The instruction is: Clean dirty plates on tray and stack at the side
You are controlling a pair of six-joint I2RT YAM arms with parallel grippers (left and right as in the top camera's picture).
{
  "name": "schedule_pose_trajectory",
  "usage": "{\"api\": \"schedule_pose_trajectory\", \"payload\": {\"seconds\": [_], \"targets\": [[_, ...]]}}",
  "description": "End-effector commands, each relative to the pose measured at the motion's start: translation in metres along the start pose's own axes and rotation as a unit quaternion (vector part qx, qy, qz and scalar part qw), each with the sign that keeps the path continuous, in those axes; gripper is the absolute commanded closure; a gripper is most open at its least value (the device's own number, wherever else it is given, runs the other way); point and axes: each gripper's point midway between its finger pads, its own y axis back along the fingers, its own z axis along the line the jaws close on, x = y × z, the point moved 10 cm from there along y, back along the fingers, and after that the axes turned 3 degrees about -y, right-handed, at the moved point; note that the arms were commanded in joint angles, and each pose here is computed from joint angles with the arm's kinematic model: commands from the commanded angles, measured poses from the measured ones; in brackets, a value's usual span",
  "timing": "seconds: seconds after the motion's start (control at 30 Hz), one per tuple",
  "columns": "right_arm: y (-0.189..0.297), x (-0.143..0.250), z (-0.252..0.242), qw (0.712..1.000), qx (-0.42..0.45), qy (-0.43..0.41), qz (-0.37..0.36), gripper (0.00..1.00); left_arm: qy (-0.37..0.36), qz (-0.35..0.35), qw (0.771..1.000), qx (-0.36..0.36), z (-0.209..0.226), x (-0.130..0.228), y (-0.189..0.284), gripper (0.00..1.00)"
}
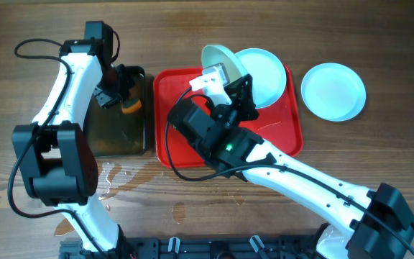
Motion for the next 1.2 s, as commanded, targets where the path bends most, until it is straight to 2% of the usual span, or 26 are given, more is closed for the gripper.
{"api": "schedule_pose_trajectory", "payload": {"seconds": [0.0,0.1,0.2,0.33,0.47,0.6,0.7,0.83,1.03,1.07,1.13,1.17], "targets": [[0.001,0.003,0.008,0.987,-0.126,-0.091,0.036,0.96,-0.007,-0.008,1.000,0.011,-0.001,0.002,0.014,0.96],[-0.006,0.017,0.004,0.958,-0.206,-0.163,0.117,0.96,-0.006,-0.005,1.000,0.010,0.000,0.002,0.014,0.96],[-0.025,0.027,-0.017,0.912,-0.276,-0.228,0.201,0.96,-0.006,-0.005,1.000,0.010,0.000,0.002,0.014,0.96],[-0.068,0.038,-0.060,0.848,-0.318,-0.330,0.266,0.96,-0.006,0.002,1.000,0.006,0.001,0.005,0.014,0.96],[-0.125,0.075,-0.114,0.795,-0.262,-0.438,0.329,0.96,-0.006,0.005,1.000,0.004,0.001,0.005,0.014,0.96],[-0.173,0.132,-0.166,0.766,-0.148,-0.501,0.375,0.96,-0.006,0.005,1.000,0.004,0.001,0.005,0.014,0.96],[-0.196,0.173,-0.185,0.742,-0.093,-0.516,0.417,0.96,-0.006,0.005,1.000,0.004,0.001,0.005,0.014,0.96],[-0.218,0.218,-0.185,0.719,-0.062,-0.507,0.472,0.96,-0.006,0.005,1.000,0.004,0.001,0.005,0.014,0.96],[-0.243,0.254,-0.152,0.695,-0.062,-0.486,0.527,0.96,-0.006,0.003,1.000,0.005,0.001,0.005,0.014,0.96],[-0.246,0.259,-0.146,0.689,-0.068,-0.484,0.535,0.89,-0.006,0.003,1.000,0.005,0.001,0.005,0.014,0.96],[-0.248,0.265,-0.139,0.684,-0.069,-0.479,0.546,0.59,-0.006,0.003,1.000,0.005,0.001,0.005,0.014,0.96],[-0.248,0.265,-0.138,0.681,-0.074,-0.481,0.547,0.41,-0.006,0.003,1.000,0.005,0.001,0.005,0.014,0.96]]}}
